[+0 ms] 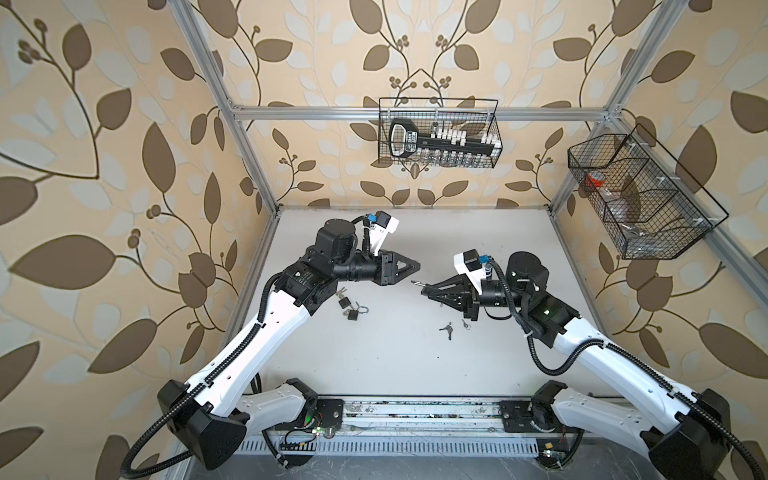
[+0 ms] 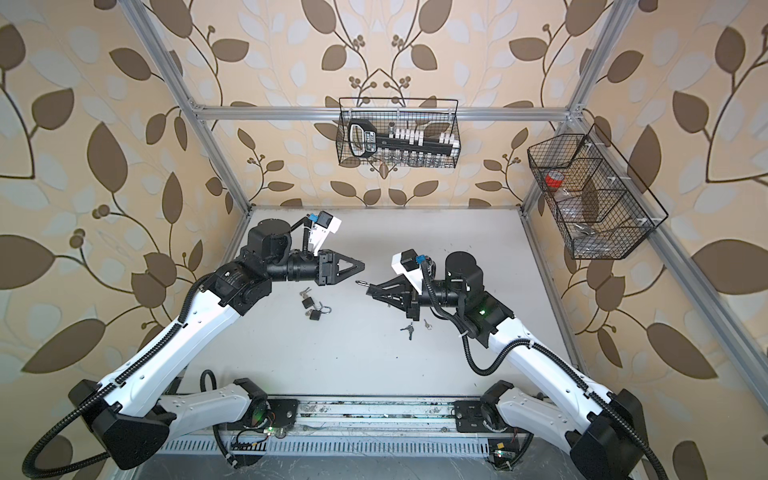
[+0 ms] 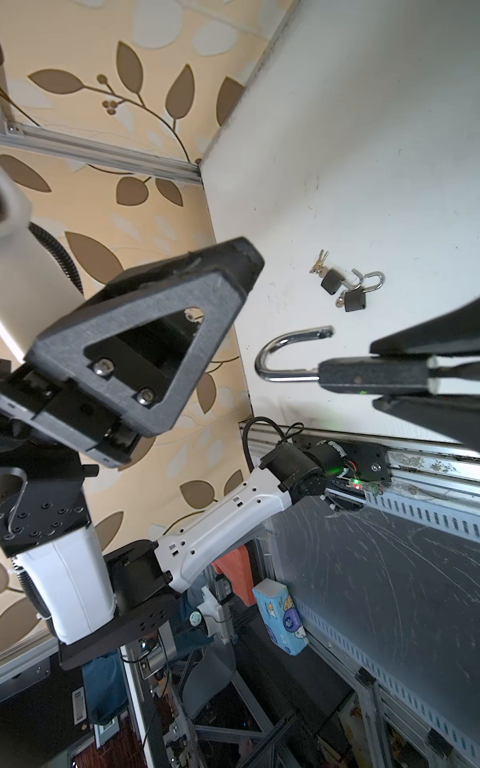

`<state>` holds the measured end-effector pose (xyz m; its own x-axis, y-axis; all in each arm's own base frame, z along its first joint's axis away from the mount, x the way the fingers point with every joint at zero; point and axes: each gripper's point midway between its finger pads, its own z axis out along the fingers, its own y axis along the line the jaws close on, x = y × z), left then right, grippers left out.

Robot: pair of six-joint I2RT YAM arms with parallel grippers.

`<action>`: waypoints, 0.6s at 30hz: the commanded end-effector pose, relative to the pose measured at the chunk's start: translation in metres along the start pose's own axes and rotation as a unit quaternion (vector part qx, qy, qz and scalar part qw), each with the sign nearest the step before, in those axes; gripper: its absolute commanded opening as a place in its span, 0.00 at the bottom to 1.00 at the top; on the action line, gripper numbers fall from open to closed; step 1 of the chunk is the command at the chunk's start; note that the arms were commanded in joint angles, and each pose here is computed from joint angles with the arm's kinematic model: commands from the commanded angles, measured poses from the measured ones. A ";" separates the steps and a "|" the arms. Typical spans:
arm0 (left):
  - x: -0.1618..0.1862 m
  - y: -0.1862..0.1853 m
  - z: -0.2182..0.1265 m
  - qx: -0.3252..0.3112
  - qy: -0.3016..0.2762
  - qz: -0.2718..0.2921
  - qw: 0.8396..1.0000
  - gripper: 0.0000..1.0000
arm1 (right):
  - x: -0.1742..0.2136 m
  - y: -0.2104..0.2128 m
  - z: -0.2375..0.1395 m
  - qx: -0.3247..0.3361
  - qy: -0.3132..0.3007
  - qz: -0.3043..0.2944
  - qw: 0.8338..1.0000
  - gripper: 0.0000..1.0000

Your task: Lock with the key

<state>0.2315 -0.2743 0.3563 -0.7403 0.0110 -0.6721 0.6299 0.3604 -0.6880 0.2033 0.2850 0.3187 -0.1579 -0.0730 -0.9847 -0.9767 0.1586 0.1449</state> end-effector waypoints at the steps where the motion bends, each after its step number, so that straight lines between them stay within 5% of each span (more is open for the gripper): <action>1: 0.006 -0.016 0.002 0.039 0.014 0.024 0.999 0.26 | -0.024 0.010 -0.004 -0.011 -0.025 -0.034 0.999 0.00; 14: 0.018 -0.006 0.005 0.032 0.035 0.016 0.999 0.19 | -0.036 0.004 -0.014 0.037 -0.056 -0.055 0.996 0.00; 18: 0.007 0.003 -0.005 -0.027 0.000 0.024 0.999 0.21 | -0.034 0.004 -0.015 0.039 -0.053 -0.053 0.996 0.00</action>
<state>0.2255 -0.2772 0.3373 -0.7619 0.0592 -0.6450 0.6174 0.3675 -0.6956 0.2043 0.2751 0.3468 -0.0642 -0.0091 -0.9979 -0.9725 0.2249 0.0605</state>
